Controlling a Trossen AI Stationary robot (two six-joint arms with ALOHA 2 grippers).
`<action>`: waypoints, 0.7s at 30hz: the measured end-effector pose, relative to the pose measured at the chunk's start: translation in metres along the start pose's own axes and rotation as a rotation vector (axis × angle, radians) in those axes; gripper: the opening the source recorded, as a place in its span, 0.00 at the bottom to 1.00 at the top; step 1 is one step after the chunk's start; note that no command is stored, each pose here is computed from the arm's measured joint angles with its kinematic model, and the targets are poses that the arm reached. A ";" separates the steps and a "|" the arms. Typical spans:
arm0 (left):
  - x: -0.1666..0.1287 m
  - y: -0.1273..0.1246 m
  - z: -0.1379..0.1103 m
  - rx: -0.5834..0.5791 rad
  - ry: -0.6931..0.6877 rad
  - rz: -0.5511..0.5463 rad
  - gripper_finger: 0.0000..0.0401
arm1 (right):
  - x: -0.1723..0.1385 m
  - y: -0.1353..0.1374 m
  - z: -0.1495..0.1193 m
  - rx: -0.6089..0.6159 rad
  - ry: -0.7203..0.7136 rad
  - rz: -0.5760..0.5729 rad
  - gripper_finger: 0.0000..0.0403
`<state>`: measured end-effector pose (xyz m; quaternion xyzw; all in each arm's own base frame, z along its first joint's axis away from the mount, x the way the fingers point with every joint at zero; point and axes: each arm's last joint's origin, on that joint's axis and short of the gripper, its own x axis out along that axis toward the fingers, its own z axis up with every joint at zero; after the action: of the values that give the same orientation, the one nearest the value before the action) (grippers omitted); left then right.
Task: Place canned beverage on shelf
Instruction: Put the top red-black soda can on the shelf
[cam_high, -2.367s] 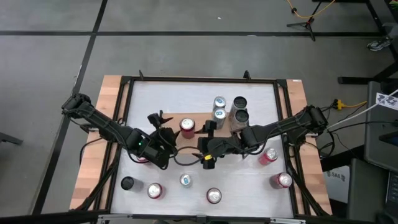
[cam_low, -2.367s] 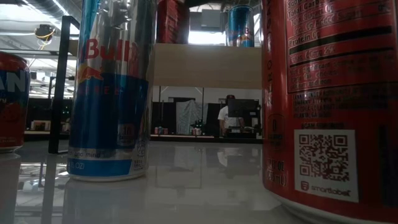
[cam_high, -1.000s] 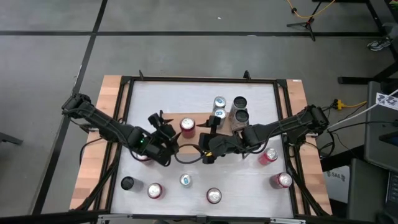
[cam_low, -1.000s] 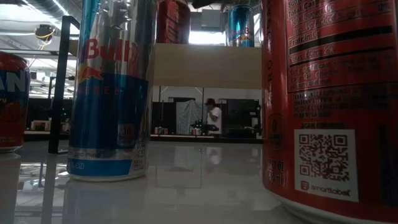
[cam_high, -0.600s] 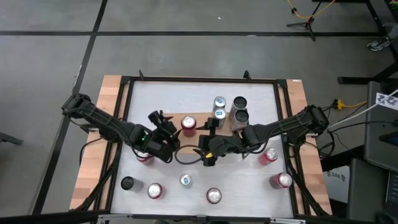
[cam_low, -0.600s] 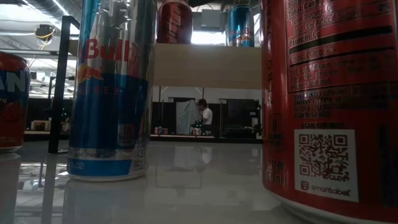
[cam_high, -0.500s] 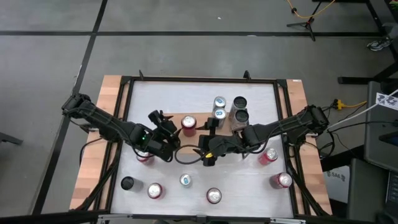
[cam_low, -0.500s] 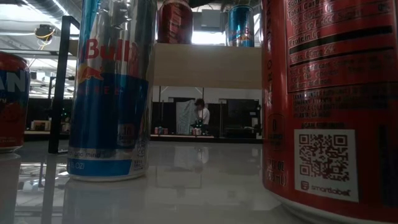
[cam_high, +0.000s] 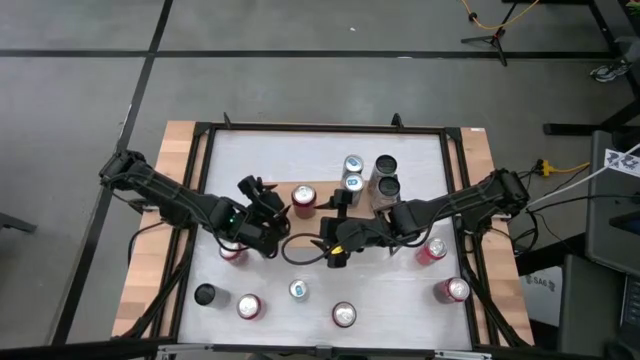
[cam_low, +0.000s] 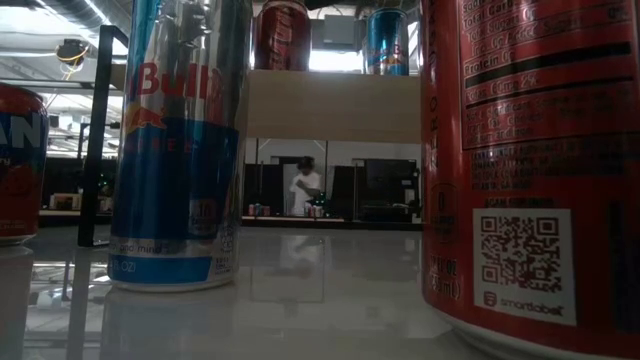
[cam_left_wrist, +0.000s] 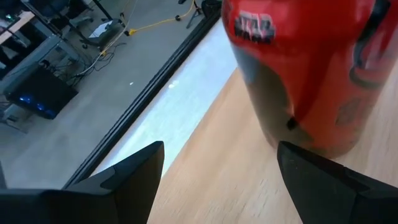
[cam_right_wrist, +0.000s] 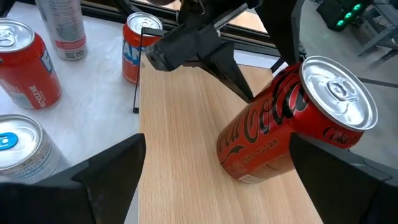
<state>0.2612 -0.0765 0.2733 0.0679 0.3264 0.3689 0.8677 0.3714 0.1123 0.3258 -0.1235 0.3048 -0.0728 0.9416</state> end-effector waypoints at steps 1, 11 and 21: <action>0.000 0.000 -0.001 0.008 0.009 -0.006 0.77 | -0.001 0.000 0.000 0.003 -0.002 0.002 0.96; -0.001 -0.003 -0.004 0.017 0.089 -0.103 0.77 | -0.032 0.025 0.004 -0.036 -0.052 0.069 0.96; -0.001 -0.006 0.003 -0.054 0.039 -0.125 0.77 | -0.086 0.030 0.011 -0.038 -0.156 0.067 0.96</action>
<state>0.2664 -0.0812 0.2734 0.0166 0.3368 0.3240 0.8839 0.3107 0.1612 0.3746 -0.1362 0.2360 -0.0259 0.9618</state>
